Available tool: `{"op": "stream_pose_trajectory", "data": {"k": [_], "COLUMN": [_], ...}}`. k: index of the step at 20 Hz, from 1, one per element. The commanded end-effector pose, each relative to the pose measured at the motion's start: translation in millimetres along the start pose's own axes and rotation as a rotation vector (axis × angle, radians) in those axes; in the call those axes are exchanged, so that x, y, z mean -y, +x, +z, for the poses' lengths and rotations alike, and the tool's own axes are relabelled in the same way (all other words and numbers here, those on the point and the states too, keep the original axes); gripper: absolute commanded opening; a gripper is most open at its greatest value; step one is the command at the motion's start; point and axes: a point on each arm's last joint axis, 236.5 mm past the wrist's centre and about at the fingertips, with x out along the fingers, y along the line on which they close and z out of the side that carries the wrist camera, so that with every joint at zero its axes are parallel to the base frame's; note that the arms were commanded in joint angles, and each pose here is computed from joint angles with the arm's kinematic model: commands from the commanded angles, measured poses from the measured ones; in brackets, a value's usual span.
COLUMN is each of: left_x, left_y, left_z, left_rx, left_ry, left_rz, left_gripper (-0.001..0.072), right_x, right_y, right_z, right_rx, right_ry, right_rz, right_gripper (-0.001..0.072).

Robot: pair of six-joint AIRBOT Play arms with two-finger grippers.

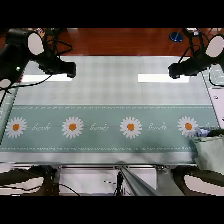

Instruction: Fold the shirts.

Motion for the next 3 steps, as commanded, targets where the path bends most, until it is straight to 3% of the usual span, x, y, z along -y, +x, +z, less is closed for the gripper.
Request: {"op": "stream_pose_trajectory", "data": {"k": [1,3], "left_x": [0.0,0.0], "left_y": [0.4,0.4], "left_z": [-0.2,-0.2], "left_rx": [-0.001,-0.001], "left_ry": [0.000,0.000], "left_rz": [0.000,0.000], "left_gripper": [0.0706,0.0706], "right_x": [-0.1,-0.1], "right_y": [-0.2,-0.2], "right_z": [0.0,0.0], "right_rx": [0.000,0.000], "right_ry": [0.000,0.000], "right_rz": [0.000,0.000], "right_gripper": [0.0497,0.0496]}}
